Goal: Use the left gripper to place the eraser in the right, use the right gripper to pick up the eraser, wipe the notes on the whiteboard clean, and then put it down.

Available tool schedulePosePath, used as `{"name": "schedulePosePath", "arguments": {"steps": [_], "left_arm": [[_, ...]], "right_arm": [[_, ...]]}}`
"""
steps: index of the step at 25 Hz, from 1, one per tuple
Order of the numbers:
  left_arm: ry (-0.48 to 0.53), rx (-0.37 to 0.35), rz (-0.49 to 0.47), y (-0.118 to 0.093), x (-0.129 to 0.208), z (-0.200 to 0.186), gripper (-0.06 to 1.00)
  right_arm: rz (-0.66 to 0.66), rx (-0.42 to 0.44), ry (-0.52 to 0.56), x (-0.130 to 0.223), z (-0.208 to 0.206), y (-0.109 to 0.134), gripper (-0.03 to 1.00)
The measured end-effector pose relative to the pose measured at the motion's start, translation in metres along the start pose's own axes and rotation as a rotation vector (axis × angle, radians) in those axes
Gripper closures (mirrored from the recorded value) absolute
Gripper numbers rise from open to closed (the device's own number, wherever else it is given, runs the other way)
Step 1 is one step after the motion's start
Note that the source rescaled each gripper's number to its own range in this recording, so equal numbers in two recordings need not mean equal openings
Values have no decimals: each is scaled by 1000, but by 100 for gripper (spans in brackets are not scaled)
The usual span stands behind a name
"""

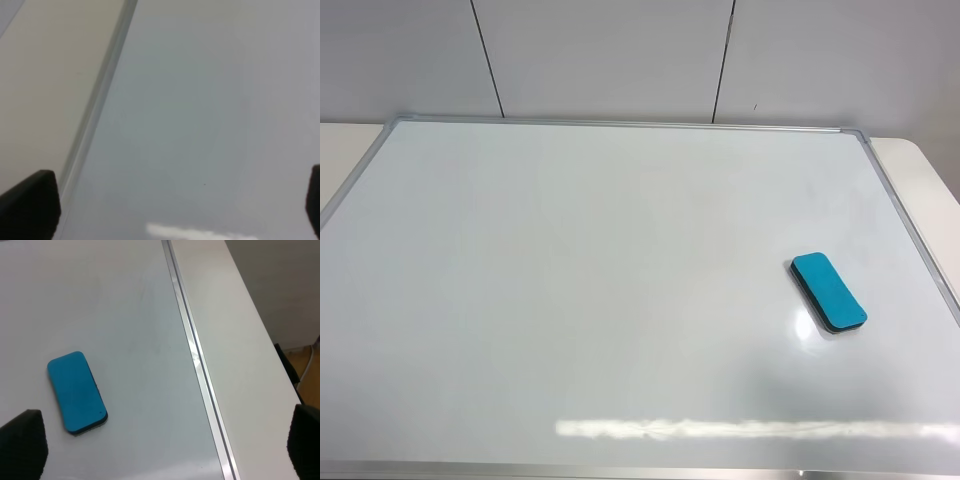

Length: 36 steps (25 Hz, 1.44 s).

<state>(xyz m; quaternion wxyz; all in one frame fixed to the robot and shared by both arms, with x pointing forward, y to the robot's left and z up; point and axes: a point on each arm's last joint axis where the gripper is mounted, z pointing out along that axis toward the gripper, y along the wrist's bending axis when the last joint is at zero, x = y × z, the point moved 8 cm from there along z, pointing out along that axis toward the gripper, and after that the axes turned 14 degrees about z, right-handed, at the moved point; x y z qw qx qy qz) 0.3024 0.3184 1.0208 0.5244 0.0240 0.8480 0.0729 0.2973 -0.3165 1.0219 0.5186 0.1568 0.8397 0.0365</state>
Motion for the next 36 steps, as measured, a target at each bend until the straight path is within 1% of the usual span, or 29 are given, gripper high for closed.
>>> {"name": "schedulePosePath", "arguments": {"steps": [36], "left_arm": [[0,0,0,0,0,0,-6]], "right_arm": [[1,0,0,0,0,0,5]]}}
